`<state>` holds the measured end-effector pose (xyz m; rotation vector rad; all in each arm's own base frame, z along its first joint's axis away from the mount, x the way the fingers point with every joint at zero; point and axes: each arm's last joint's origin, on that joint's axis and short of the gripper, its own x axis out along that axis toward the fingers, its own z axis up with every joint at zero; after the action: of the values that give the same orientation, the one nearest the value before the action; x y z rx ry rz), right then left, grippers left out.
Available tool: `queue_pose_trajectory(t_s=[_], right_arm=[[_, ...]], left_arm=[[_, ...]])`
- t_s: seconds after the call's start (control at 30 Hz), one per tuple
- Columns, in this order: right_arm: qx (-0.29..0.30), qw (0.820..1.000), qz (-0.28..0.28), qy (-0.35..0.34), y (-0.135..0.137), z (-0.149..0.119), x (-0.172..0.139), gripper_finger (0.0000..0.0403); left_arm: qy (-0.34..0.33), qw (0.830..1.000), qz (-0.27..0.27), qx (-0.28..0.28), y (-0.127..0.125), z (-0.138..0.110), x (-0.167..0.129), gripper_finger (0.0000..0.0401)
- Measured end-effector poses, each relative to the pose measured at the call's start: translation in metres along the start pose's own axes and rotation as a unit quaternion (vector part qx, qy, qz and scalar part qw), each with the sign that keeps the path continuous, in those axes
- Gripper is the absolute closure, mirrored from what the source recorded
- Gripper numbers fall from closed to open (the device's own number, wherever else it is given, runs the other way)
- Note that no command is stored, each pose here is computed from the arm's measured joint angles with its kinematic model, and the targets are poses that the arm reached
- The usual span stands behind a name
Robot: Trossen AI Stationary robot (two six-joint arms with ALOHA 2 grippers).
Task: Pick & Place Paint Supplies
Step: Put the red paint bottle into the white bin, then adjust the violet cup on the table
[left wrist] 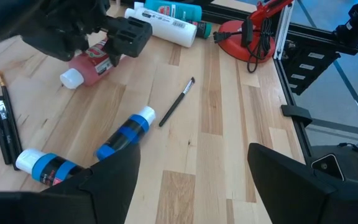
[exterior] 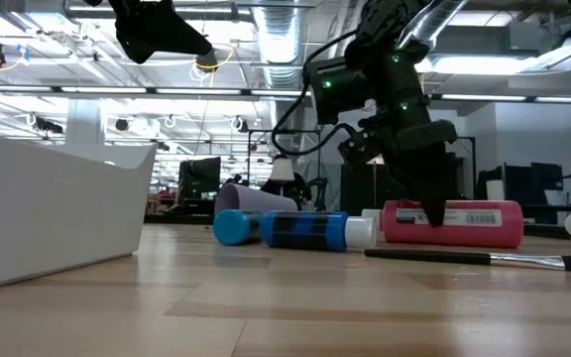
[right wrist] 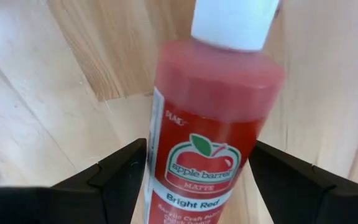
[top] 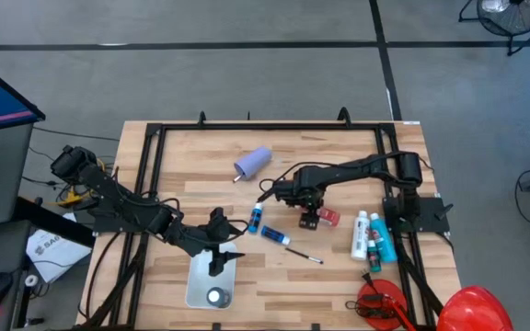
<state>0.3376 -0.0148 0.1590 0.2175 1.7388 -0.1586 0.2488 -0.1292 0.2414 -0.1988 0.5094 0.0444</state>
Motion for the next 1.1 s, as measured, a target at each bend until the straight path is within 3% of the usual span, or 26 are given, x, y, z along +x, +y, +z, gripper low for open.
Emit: queue_pose_trajectory(t_s=[0.2, 0.37, 0.47, 0.53, 0.6, 0.7, 0.9, 1.03, 1.1], right_arm=[[0.0, 0.996, 0.016, -0.082, 0.0, -0.001, -0.051, 0.0129], [0.02, 0.982, 0.006, -0.188, -0.005, -0.008, -0.106, 0.0129], [0.077, 0.954, -0.023, -0.288, -0.011, -0.008, -0.131, 0.0129], [0.134, 0.922, -0.027, -0.363, -0.015, 0.0, -0.143, 0.0129], [0.139, 0.902, -0.019, -0.409, -0.02, 0.007, -0.15, 0.0129], [0.128, 0.889, -0.033, -0.438, -0.028, 0.019, -0.151, 0.0129], [0.149, 0.919, -0.059, -0.359, -0.045, 0.037, -0.115, 0.0129], [0.151, 0.938, -0.072, -0.305, -0.048, 0.046, -0.09, 0.0129], [0.159, 0.937, -0.07, -0.303, -0.048, 0.051, -0.084, 0.0129]], left_arm=[[0.0, 1.0, 0.0, 0.0, 0.0, 0.0, 0.0, 0.0109], [-0.001, 1.0, 0.002, 0.0, 0.0, 0.0, 0.0, 0.0109], [-0.002, 1.0, 0.002, 0.0, 0.0, 0.0, 0.0, 0.0109], [-0.003, 1.0, 0.003, 0.002, 0.0, 0.0, 0.0, 0.0109], [0.0, 1.0, 0.005, 0.004, 0.0, 0.0, 0.0, 0.0109], [0.012, 1.0, 0.012, 0.01, 0.002, -0.002, -0.001, 0.0109], [0.041, 0.997, 0.057, 0.034, 0.011, -0.007, -0.013, 0.0109], [0.01, 0.991, 0.128, 0.043, 0.016, -0.016, -0.028, 0.0116], [-0.012, 0.988, 0.15, 0.041, 0.022, -0.023, -0.037, 0.0125]])
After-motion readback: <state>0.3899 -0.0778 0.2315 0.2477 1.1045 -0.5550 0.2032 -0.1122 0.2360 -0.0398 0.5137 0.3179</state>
